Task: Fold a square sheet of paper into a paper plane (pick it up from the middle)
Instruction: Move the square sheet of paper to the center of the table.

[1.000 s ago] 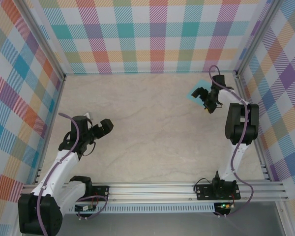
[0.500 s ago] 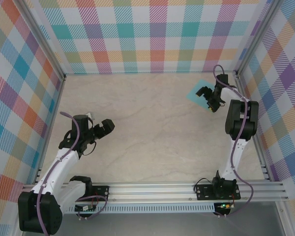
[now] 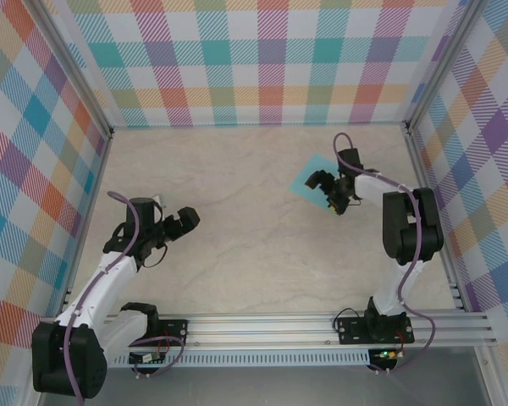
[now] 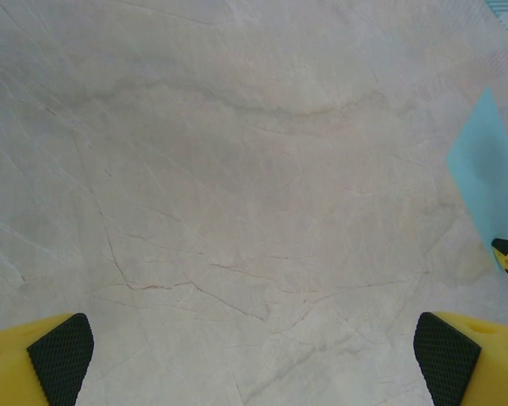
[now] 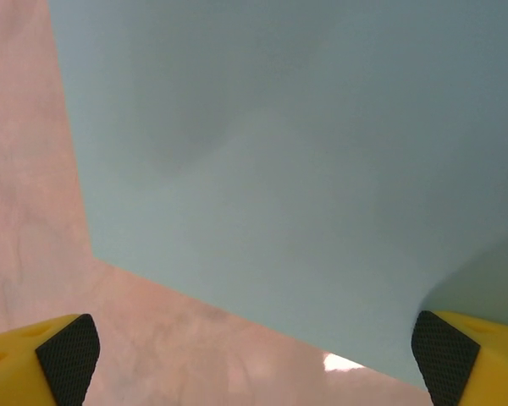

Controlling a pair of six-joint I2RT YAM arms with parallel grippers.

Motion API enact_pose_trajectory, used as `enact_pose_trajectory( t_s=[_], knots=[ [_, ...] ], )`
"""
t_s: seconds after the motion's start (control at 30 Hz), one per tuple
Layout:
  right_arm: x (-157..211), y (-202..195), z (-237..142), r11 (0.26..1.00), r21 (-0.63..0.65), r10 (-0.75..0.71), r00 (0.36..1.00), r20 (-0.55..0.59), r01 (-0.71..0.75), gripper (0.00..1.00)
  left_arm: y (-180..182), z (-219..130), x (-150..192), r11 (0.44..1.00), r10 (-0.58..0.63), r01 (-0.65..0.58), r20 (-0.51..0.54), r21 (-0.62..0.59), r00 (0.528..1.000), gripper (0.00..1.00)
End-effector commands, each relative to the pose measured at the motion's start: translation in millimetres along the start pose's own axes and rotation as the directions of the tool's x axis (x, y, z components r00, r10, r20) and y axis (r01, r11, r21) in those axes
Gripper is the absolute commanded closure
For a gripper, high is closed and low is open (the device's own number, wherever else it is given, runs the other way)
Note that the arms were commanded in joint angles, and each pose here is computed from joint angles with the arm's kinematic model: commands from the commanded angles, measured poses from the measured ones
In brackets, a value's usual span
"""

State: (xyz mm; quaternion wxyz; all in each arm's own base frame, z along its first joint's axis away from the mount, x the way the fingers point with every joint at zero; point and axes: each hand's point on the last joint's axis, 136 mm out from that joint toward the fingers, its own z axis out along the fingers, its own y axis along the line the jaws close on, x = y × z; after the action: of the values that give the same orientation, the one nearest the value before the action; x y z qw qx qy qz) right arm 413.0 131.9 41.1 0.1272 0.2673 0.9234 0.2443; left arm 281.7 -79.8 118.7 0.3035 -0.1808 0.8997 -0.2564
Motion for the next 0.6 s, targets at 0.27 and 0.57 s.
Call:
enact_pose_trajectory(
  t_s=[0.27,0.57],
  knots=[
    [-17,27,-23,0.978,0.107,-0.183,0.983,0.019,0.179,0.02,-34,8,6,0.994,0.081,-0.074,-0.080,0.086,0.994,0.00],
    [-27,72,24,0.978,0.005,-0.206,0.974,-0.099,0.207,0.06,-38,9,9,0.993,0.107,-0.102,-0.104,0.051,0.989,0.00]
  ],
)
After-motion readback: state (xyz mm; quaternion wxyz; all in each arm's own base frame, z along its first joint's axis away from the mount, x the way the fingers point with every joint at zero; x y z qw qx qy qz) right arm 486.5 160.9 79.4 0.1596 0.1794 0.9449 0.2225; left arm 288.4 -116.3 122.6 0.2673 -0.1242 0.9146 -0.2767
